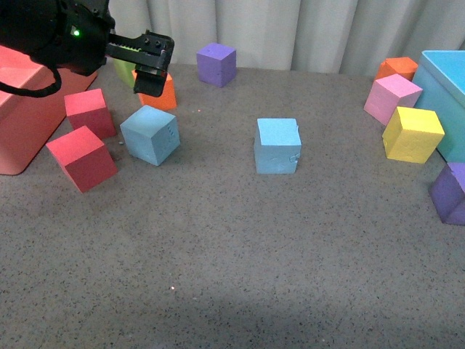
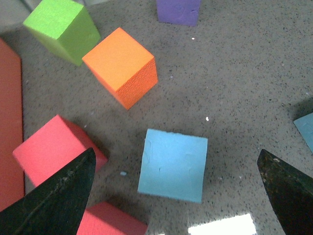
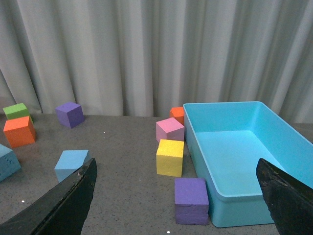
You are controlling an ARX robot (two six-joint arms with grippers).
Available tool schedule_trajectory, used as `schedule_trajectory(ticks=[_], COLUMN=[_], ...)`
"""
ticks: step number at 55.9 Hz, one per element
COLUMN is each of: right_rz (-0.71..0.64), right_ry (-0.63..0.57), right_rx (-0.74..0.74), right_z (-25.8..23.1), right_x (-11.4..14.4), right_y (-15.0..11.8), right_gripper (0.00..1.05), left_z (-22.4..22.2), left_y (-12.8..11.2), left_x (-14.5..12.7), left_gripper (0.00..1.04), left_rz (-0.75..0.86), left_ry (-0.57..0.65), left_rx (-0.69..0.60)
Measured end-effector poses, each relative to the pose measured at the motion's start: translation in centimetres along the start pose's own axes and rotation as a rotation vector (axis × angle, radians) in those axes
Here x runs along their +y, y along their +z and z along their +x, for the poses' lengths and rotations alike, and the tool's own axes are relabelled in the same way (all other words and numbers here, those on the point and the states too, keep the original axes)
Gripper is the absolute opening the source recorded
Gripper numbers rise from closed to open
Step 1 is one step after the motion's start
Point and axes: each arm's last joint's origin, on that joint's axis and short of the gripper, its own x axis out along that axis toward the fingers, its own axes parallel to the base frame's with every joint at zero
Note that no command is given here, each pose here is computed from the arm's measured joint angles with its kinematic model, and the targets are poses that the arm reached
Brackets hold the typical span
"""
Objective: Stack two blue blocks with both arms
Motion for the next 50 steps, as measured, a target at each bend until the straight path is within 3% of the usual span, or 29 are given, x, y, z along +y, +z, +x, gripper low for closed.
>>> schedule_trajectory(ticks=[16,30,50], right_rz=[0.000,0.000,0.000], right_ry=[0.000,0.000,0.000], right_rx=[0.000,0.000,0.000], right_z=[0.0,0.0,0.0], right_x=[0.0,0.0,0.0], right_y=[0.0,0.0,0.0], right_gripper=[0.95,0.95,0.95], left_z=[3.8,6.0,8.6], left_y=[-0.3,-2.0,-3.1], left_x=[0.5,0.4,0.8], left_gripper=[0.98,0.98,0.98], left_rz=[0.074,0.076,0.070], left_ry=[-0.033,-0.081,-0.025], left_rx=[0.086,0.208,0.326])
